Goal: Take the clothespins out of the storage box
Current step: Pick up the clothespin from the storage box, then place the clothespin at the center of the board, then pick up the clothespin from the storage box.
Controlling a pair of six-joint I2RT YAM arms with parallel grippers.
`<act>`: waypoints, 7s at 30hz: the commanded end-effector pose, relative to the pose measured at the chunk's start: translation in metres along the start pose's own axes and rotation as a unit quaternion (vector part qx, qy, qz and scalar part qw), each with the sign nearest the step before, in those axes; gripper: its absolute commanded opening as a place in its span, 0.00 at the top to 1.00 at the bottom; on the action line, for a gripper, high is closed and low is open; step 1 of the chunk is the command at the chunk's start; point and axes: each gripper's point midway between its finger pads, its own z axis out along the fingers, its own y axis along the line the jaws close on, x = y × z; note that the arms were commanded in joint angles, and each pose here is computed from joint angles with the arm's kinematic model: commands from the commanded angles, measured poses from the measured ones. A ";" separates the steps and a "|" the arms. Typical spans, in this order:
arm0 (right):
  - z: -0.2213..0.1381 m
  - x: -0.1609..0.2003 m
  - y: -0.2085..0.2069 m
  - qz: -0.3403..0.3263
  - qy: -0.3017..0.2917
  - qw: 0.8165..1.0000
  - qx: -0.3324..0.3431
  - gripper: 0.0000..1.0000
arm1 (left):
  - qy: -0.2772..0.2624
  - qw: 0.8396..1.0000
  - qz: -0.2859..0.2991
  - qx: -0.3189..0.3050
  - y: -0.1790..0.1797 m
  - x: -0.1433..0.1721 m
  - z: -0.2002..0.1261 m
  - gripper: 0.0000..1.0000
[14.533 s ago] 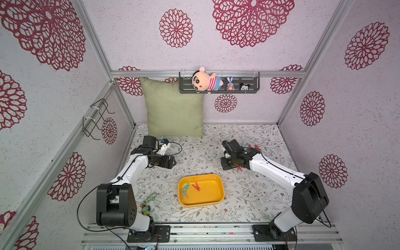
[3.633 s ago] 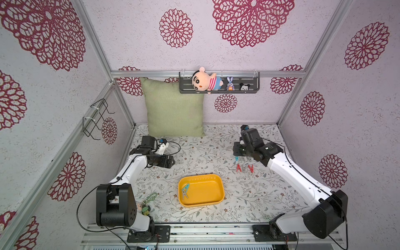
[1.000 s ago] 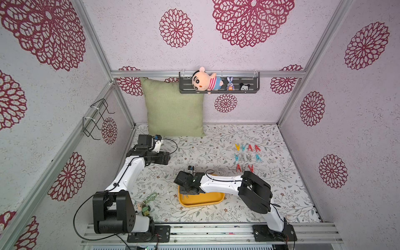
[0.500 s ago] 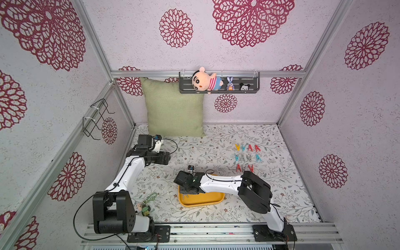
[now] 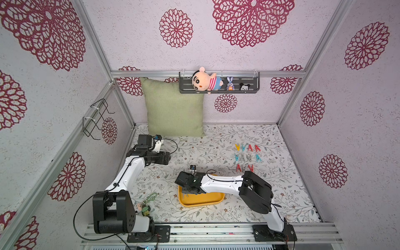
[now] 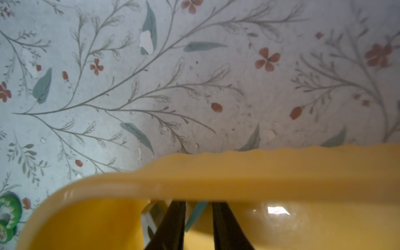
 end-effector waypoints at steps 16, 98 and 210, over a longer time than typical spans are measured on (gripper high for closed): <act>-0.024 -0.013 0.004 0.016 -0.017 1.000 -0.010 0.67 | -0.011 1.000 -0.003 0.002 0.001 -0.003 -0.004 0.06; -0.210 -0.119 -0.210 -0.004 -0.137 0.990 0.015 1.00 | 0.007 0.998 0.012 0.054 -0.018 0.006 0.007 0.06; -0.043 0.013 0.037 -0.300 0.005 0.947 -0.112 0.75 | 0.061 0.995 0.054 0.064 -0.031 0.050 0.013 0.06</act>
